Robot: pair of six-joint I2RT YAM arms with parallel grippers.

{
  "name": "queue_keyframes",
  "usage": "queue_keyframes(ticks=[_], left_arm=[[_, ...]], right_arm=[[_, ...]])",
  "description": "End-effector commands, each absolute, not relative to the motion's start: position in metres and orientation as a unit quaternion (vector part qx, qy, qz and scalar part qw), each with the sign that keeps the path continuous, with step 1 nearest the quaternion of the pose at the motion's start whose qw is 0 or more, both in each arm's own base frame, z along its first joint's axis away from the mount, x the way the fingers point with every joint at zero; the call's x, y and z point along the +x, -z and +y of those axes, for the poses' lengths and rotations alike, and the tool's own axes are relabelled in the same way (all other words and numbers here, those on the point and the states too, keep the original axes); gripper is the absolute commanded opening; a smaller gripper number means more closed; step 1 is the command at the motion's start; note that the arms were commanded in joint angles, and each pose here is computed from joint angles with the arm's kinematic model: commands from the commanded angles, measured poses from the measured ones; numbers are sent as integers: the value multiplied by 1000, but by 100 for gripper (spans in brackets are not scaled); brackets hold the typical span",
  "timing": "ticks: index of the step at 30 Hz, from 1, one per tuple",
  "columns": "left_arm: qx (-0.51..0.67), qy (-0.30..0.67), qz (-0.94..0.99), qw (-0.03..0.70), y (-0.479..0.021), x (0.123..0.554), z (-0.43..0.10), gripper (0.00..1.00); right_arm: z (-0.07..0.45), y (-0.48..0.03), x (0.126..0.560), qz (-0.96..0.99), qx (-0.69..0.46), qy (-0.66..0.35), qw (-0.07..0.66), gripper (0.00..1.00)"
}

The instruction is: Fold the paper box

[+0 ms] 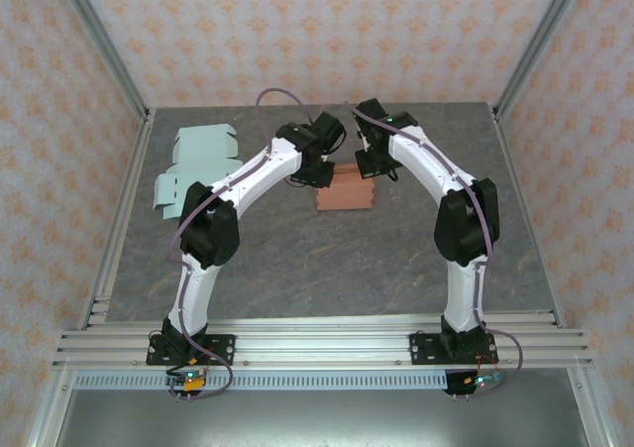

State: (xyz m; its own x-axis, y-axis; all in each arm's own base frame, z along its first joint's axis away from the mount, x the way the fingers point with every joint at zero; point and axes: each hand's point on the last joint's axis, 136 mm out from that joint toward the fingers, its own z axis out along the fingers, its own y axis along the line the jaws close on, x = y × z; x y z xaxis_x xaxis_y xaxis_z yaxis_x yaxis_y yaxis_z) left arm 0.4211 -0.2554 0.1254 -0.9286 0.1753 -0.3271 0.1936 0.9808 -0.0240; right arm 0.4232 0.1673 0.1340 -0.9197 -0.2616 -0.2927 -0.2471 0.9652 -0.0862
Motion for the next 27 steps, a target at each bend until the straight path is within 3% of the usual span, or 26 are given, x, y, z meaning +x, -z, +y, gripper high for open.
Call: queue_keyframes(ticks=[1, 11, 27], left_arm=[[84, 31, 982, 164, -118, 423, -261, 11], [54, 24, 981, 182, -117, 420, -256, 10], [24, 57, 980, 189, -116, 414, -260, 8]], right_arm=[[173, -129, 404, 988, -120, 17, 92, 6], [179, -126, 392, 995, -87, -5, 48, 9], [202, -132, 403, 996, 5, -68, 64, 9]])
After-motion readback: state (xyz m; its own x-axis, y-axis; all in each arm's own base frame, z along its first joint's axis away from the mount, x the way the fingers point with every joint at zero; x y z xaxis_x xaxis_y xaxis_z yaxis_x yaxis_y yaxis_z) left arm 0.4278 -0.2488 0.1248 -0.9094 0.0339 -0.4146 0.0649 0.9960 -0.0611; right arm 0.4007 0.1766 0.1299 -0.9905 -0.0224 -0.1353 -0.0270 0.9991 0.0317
